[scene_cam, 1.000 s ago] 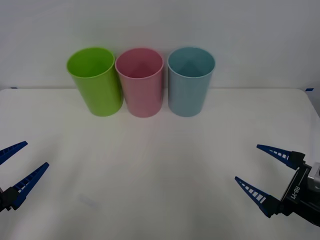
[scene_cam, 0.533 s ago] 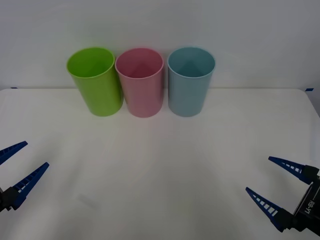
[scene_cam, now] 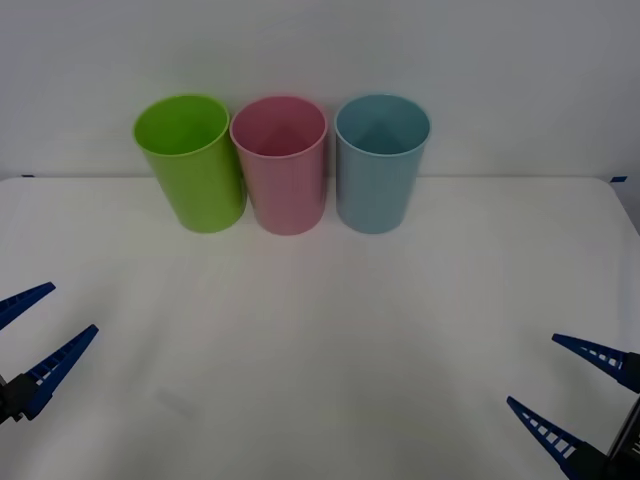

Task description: Grasp the object on the table and drop it into the matching bin: aluminum can to the light blue bin, PET bottle to the pink bin.

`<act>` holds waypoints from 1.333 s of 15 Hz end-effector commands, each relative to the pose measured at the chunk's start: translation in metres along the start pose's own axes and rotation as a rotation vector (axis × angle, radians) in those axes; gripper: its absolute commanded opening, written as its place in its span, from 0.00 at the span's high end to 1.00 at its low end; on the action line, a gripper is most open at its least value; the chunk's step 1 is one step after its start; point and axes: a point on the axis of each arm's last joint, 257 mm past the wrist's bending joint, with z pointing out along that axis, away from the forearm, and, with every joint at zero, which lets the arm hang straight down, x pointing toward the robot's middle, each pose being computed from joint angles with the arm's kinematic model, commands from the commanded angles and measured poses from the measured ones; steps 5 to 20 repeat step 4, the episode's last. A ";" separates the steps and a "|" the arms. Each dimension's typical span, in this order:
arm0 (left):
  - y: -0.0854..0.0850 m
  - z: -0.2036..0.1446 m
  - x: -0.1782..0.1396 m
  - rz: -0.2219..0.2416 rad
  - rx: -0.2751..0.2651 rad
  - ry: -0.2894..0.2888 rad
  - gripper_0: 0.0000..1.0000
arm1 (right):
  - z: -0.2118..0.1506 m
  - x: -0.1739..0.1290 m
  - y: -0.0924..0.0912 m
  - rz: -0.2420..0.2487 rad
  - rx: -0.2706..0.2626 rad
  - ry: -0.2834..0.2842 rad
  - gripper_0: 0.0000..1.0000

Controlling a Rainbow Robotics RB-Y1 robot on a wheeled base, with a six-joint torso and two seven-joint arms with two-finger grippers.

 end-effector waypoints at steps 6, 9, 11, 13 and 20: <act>0.000 0.000 0.000 0.000 0.000 0.000 0.00 | -0.004 0.005 -0.002 -0.006 0.007 0.019 0.00; 0.000 0.000 0.000 0.000 0.000 0.000 0.00 | -0.004 0.005 -0.002 -0.006 0.007 0.019 0.00; 0.000 0.000 0.000 0.000 0.000 0.000 0.00 | -0.004 0.005 -0.002 -0.006 0.007 0.019 0.00; 0.000 0.000 0.000 0.000 0.000 0.000 0.00 | -0.004 0.005 -0.002 -0.006 0.007 0.019 0.00; 0.000 0.000 0.000 0.000 0.000 0.000 0.00 | -0.004 0.005 -0.002 -0.006 0.007 0.019 0.00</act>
